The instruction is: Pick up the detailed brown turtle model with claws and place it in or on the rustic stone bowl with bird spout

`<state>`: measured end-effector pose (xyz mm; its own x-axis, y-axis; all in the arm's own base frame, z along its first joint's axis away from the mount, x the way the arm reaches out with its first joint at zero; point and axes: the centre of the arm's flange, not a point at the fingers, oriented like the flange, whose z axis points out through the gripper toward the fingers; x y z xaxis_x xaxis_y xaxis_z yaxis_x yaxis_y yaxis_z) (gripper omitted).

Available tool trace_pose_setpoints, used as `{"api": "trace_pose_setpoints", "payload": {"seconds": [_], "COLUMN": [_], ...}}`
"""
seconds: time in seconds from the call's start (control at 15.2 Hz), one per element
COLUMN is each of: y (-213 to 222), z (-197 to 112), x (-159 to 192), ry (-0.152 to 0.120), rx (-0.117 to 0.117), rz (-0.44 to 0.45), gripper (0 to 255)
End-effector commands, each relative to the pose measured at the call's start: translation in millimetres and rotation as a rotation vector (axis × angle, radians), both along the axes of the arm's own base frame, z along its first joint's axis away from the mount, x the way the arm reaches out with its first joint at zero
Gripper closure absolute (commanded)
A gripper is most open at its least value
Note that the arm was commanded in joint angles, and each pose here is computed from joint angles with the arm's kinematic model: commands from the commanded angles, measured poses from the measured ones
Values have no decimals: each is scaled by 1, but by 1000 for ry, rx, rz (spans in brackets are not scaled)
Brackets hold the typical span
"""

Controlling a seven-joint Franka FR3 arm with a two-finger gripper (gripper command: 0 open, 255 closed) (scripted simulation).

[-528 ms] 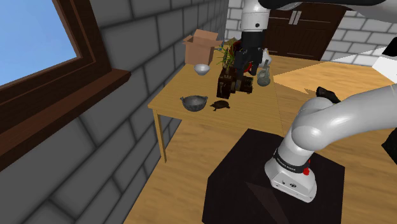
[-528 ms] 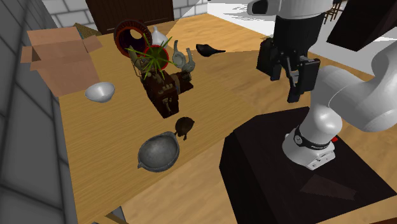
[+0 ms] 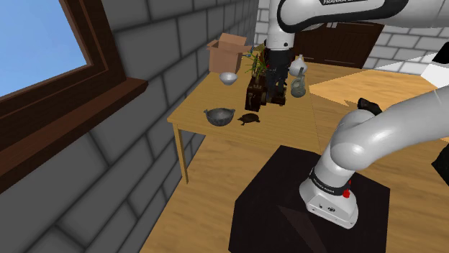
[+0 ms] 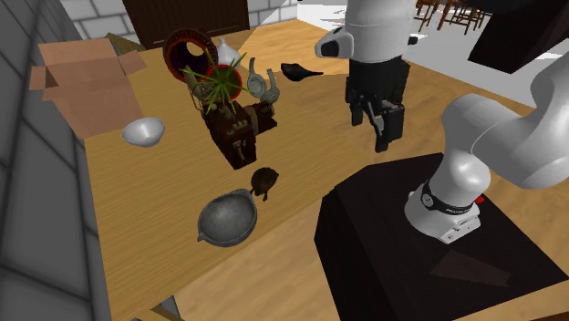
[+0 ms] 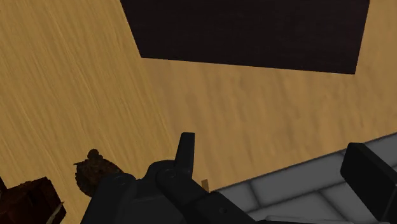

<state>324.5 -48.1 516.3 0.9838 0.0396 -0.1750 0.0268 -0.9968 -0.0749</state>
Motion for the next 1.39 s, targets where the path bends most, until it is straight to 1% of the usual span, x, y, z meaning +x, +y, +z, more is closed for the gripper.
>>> {"api": "trace_pose_setpoints", "payload": {"seconds": [0.0,0.66,1.32], "y": [-14,-75,-110], "z": [-17,-109,-202], "x": [8,74,155], "ry": [2,18,34], "rx": [-1,-3,-6], "rz": [73,405,738], "gripper": [0,0,0]}}
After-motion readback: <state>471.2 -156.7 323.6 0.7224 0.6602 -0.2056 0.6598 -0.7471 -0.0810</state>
